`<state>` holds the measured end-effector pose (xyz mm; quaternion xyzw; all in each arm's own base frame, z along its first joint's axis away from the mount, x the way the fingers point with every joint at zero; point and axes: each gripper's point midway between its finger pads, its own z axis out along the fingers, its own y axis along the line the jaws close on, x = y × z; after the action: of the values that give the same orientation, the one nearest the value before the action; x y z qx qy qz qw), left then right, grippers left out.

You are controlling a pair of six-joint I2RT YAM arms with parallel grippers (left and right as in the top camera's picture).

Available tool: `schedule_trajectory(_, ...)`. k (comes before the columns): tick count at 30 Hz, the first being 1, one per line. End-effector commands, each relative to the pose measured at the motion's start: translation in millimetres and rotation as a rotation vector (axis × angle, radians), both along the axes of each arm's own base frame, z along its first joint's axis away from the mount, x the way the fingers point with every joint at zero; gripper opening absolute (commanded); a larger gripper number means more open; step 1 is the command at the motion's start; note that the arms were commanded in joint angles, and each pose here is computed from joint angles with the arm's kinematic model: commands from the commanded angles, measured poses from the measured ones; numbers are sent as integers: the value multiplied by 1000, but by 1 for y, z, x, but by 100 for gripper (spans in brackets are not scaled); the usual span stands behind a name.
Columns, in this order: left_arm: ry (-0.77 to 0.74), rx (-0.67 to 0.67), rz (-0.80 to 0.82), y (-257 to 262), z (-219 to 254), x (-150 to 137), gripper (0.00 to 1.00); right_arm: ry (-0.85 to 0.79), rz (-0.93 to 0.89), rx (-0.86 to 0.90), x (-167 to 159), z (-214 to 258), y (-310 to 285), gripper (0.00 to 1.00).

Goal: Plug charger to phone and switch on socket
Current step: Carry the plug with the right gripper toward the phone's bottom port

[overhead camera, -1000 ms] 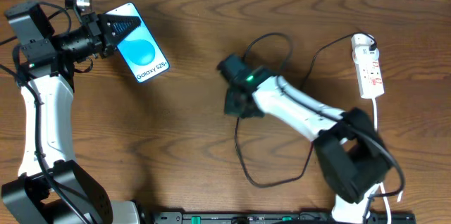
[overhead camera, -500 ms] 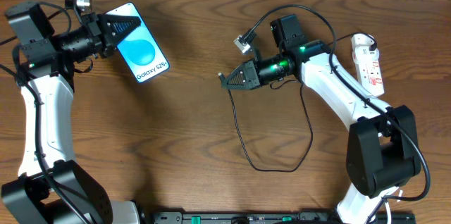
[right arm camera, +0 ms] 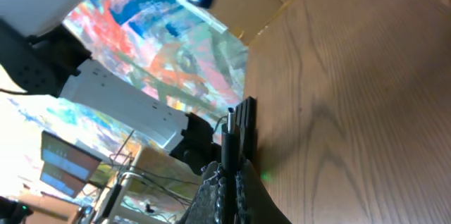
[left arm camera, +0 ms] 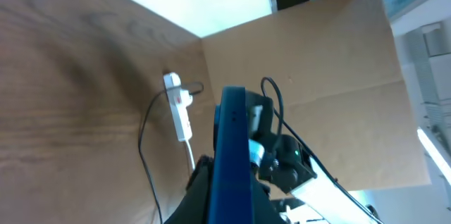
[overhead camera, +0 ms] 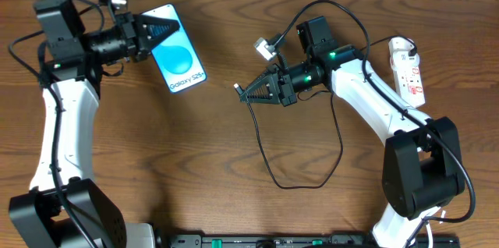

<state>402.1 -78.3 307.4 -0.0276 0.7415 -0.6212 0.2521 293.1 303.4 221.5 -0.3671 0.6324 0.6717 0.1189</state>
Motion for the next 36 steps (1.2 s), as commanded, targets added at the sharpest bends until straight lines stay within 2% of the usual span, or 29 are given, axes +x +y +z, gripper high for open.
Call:
schedule_trajectory(1,-24,-5,-3,-15,16,2,7,-61,41,88,-7,23,1,1)
schedule_trajectory(3,-88,-17,-17,-26,34,6,7,-69,41,91,-7,24,1,1)
schedule_trajectory(8,-141,-30,23,-35,51,15,7,-63,40,89,-5,25,2,1)
schedule_trajectory(22,-152,-18,143,-52,52,36,7,-79,38,97,9,37,8,1)
schedule_trajectory(36,-252,-20,149,-51,69,36,7,-110,26,111,26,57,9,1)
